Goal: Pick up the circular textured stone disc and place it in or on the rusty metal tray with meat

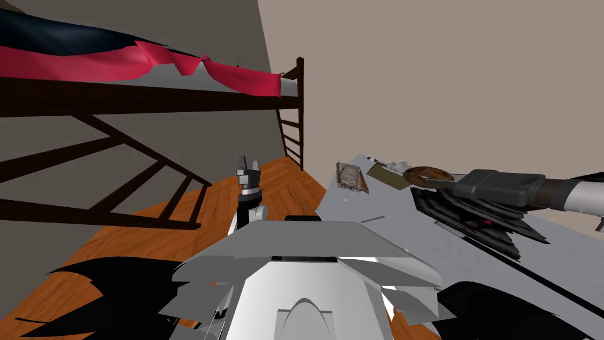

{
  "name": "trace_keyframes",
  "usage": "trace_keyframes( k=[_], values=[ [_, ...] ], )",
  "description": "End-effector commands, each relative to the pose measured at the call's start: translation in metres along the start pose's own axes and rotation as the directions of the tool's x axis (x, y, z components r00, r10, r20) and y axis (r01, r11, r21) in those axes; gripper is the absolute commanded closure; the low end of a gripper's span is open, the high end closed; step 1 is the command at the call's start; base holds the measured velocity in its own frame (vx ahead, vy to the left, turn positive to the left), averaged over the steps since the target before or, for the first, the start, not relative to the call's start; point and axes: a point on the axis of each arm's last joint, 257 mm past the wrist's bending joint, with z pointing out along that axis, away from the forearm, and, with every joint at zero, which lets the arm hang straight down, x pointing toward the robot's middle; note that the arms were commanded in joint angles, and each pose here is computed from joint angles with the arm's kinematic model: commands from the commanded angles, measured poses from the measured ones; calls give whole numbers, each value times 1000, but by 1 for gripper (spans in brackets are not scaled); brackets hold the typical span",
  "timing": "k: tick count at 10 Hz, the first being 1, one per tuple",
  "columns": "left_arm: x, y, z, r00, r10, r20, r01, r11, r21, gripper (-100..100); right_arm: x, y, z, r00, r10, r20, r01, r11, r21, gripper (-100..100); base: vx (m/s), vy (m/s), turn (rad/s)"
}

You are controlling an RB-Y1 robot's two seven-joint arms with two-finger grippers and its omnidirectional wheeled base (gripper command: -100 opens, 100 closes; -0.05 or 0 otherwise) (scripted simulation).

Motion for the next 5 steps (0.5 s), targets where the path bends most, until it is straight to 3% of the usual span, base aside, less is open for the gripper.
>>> trace_keyframes(
  k=[1, 5],
  values=[
    [0, 0, 0, 1000, 0, 0, 0, 1000, 0, 0, -9, 5, 1, 1000, -1, -4, 1, 1000, -24, 100, 68, 44, 20],
    [0, 0, 0, 1000, 0, 0, 0, 1000, 0, 0, -20, 29, 8, 999, -7, -39, 2, 992, -130, 100, 106, 47, 73]
  ],
)
